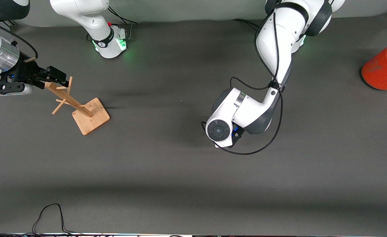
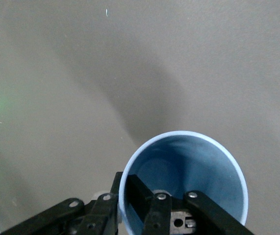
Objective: Rotate and upright cup with both arms
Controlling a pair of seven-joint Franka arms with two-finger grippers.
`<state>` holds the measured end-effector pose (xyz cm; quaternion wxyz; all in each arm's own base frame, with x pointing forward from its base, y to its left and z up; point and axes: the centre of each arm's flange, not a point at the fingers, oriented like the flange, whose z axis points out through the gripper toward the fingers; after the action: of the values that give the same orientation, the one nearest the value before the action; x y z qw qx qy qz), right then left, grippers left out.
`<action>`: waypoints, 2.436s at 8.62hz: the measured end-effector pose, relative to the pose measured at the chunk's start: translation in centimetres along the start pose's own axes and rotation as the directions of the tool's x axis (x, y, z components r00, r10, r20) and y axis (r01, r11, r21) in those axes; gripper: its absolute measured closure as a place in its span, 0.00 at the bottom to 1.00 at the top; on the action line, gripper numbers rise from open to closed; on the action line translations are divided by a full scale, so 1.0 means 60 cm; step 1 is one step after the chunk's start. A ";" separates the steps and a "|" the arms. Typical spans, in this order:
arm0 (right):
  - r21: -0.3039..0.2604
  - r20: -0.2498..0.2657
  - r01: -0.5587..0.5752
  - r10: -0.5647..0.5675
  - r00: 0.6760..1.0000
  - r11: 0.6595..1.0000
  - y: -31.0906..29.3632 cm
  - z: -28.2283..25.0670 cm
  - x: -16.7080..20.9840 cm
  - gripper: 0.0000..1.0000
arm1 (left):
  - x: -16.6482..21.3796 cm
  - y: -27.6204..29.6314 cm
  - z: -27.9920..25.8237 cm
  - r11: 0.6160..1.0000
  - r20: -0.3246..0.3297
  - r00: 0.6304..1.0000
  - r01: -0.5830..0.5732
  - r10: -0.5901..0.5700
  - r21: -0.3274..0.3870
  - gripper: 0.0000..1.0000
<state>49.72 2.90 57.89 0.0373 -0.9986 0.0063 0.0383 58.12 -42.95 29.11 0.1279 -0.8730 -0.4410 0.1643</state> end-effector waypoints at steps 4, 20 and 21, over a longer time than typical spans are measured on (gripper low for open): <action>-0.002 -0.003 -0.003 0.003 1.000 1.000 0.004 -0.002 0.000 0.00 | -0.040 0.015 -0.035 0.968 -0.162 0.965 0.176 -0.205 -0.180 0.91; -0.053 0.015 0.005 -0.005 1.000 0.999 -0.002 -0.028 0.061 0.00 | -0.295 -0.003 0.167 0.862 -0.288 0.826 0.393 -0.484 -0.320 0.79; -0.053 0.016 0.005 -0.005 1.000 0.999 -0.002 -0.028 0.061 0.00 | -0.294 -0.003 0.167 0.861 -0.288 0.826 0.394 -0.485 -0.320 0.63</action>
<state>53.49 2.84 59.28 0.0108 -0.9989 0.0025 0.0462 44.17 -56.40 23.07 0.1314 -0.7705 -0.6175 -0.0883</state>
